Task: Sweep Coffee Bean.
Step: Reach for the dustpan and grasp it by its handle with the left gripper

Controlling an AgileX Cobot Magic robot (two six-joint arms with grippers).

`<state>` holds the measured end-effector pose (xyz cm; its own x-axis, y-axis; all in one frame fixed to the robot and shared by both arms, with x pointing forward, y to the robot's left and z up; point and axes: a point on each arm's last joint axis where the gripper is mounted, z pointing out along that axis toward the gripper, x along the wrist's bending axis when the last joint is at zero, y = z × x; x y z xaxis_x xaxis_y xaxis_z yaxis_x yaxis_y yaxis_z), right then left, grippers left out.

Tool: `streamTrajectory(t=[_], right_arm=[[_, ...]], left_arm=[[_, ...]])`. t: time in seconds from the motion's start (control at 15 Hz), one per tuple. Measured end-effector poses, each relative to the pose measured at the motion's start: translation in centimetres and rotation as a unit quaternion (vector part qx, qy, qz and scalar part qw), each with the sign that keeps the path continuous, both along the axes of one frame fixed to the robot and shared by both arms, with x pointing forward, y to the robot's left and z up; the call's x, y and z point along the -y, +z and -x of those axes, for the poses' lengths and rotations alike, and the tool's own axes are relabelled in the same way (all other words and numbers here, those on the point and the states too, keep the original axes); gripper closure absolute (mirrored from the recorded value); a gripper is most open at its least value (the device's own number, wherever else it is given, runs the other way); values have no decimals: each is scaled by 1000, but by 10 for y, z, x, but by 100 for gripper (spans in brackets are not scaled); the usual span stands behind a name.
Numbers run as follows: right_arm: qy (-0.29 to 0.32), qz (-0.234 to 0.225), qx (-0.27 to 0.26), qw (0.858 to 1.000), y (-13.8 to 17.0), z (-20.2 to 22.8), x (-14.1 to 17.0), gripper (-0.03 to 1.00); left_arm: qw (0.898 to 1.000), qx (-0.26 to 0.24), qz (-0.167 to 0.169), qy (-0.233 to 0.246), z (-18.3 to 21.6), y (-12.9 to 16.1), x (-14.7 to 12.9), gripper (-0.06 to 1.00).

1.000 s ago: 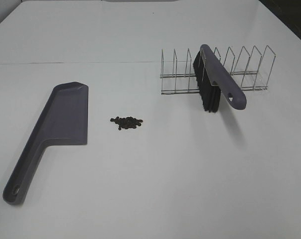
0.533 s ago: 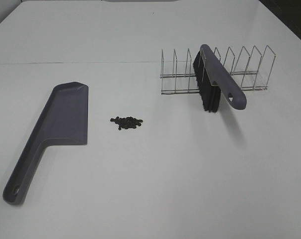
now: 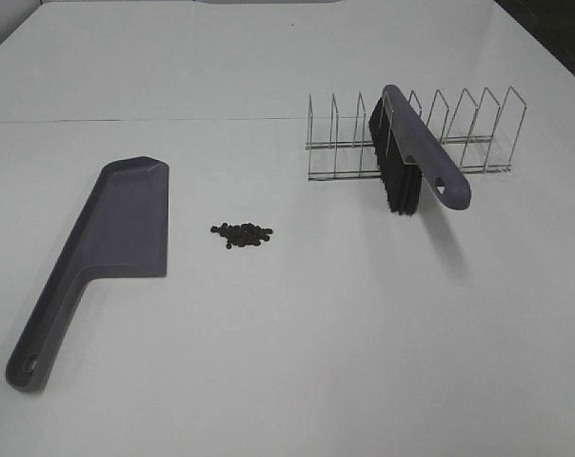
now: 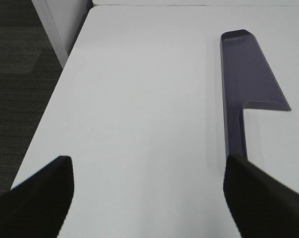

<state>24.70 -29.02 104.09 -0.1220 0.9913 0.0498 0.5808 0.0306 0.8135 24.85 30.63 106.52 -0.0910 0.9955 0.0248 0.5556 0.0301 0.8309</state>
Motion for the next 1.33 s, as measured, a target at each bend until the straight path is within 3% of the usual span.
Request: streamTrajectory(t=[0.6,0.87,0.93,1.33], right_arm=[[-9,19,-64,998,53,-52,0,34],[-11,19,-99,995,70,-84,-1,34],[-11,20,-118,993,70,-97,-2,34],[-10,23,-170,985,59,-120,-3,34]], left_arm=[[992,-126,16,6,-51,17,-2,18],[977,-211,36,2,-86,5,-1,18],[968,-243,53,-7,-102,-3,1,18],[950,-300,82,-23,-149,-31,5,18]])
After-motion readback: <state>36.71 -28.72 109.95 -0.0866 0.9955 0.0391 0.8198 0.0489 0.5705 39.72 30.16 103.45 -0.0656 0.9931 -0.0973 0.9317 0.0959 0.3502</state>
